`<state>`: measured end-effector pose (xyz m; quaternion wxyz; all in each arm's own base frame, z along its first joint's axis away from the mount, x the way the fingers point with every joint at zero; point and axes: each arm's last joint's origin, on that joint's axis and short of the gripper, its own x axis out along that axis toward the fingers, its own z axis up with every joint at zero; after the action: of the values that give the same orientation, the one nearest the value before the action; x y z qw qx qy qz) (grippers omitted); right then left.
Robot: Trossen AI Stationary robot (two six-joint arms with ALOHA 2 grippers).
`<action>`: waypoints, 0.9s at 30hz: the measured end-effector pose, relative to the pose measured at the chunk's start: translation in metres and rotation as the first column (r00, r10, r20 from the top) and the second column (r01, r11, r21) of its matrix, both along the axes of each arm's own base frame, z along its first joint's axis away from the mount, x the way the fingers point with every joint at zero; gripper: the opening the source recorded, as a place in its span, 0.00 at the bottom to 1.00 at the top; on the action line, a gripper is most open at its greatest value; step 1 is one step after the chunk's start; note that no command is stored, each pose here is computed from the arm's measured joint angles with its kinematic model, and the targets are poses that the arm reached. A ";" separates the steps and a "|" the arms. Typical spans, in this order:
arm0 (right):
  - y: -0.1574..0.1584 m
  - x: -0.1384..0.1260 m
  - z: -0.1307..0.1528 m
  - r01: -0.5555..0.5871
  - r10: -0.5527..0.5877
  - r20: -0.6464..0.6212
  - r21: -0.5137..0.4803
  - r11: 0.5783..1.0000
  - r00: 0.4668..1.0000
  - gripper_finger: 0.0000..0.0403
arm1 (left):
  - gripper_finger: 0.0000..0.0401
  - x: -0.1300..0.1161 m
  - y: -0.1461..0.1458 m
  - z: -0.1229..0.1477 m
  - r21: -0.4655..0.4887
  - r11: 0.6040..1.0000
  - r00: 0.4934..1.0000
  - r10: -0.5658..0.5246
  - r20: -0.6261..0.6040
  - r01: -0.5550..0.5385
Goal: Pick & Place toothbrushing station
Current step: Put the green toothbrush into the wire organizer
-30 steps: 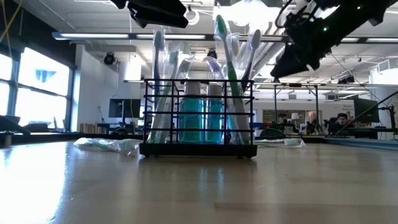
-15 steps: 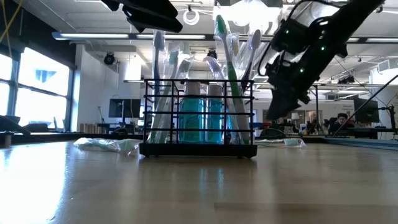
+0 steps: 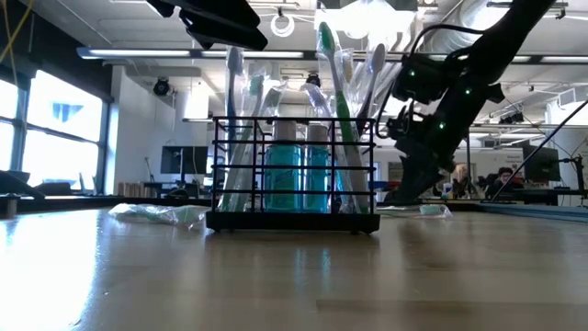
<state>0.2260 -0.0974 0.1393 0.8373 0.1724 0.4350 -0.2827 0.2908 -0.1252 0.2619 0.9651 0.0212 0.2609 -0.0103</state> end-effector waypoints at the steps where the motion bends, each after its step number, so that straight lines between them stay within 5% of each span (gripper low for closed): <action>1: 0.000 0.001 -0.001 -0.006 0.006 0.001 0.000 1.000 1.000 0.34 | 0.43 0.000 0.000 0.000 0.001 1.000 1.000 0.000 -0.003 0.000; 27: 0.002 0.010 -0.032 -0.084 0.083 -0.126 -0.001 0.996 0.988 0.34 | 0.43 -0.003 0.001 -0.005 0.018 1.000 0.999 0.002 -0.054 -0.001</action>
<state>0.2361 -0.0950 0.1069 0.8199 0.1329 0.4930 -0.2591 0.2879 -0.1239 0.2572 0.9574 0.0296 0.2872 -0.0079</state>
